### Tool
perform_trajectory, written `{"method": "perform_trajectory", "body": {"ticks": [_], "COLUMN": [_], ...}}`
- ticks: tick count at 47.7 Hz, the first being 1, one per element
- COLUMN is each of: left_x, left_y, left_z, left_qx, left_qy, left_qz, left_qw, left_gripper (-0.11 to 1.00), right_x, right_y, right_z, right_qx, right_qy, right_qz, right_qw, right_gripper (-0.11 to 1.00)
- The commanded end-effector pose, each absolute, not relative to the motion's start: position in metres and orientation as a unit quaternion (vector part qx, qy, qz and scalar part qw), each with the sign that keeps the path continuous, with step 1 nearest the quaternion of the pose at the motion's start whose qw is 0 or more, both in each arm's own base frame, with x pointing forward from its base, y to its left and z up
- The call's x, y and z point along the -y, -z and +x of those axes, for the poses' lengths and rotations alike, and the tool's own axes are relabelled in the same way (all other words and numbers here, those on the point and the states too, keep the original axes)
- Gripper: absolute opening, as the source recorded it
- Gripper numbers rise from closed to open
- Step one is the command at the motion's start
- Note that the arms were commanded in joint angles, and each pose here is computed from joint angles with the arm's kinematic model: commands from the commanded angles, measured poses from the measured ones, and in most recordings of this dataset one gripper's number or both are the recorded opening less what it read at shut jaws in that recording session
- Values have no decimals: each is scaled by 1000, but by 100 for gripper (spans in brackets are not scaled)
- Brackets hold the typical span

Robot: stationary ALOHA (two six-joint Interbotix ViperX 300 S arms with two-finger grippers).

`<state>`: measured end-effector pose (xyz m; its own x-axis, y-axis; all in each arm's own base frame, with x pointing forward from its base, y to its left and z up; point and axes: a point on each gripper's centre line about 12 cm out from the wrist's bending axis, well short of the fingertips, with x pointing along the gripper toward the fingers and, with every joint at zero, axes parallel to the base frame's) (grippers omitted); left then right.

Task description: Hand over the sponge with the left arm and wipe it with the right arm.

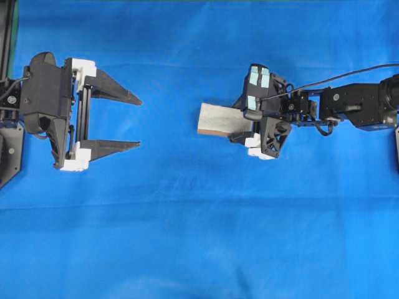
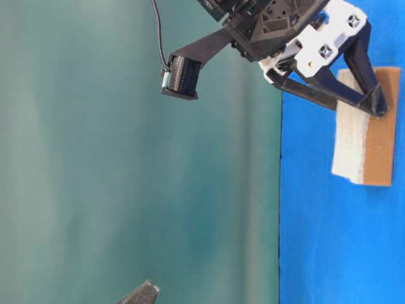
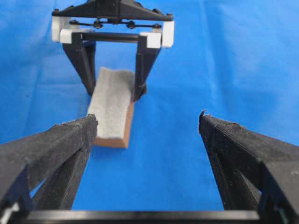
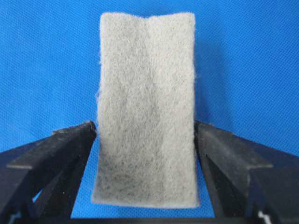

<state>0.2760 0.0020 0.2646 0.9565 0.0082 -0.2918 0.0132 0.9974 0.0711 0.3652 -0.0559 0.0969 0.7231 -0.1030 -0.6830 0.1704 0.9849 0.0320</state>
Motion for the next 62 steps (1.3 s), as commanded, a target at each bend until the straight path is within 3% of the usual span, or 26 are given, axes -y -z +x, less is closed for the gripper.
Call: {"method": "perform_trajectory", "body": {"ticks": [1,16,34,62], "left_x": [-2,-2,-2,-2], "left_y": [-272,-271,-272,-282], "left_z": [278,278,278,270], "left_qx": [-133,-134,-134,-118], "left_qy": [2,2,2,1], "left_qz": [39,39,39,36], "left_qw": [990,990,990,992], "left_gripper": [87,87,87,87], "right_x": [56,56,52,46], "right_y": [-109,-150,-240,-258], "right_z": [370,368,336,318], "right_qx": [-351,-327,-255,-235], "right_qy": [73,73,77,74], "right_qz": [45,33,24,22], "right_qw": [932,942,964,969], "right_gripper": [74,74,74,74]}}
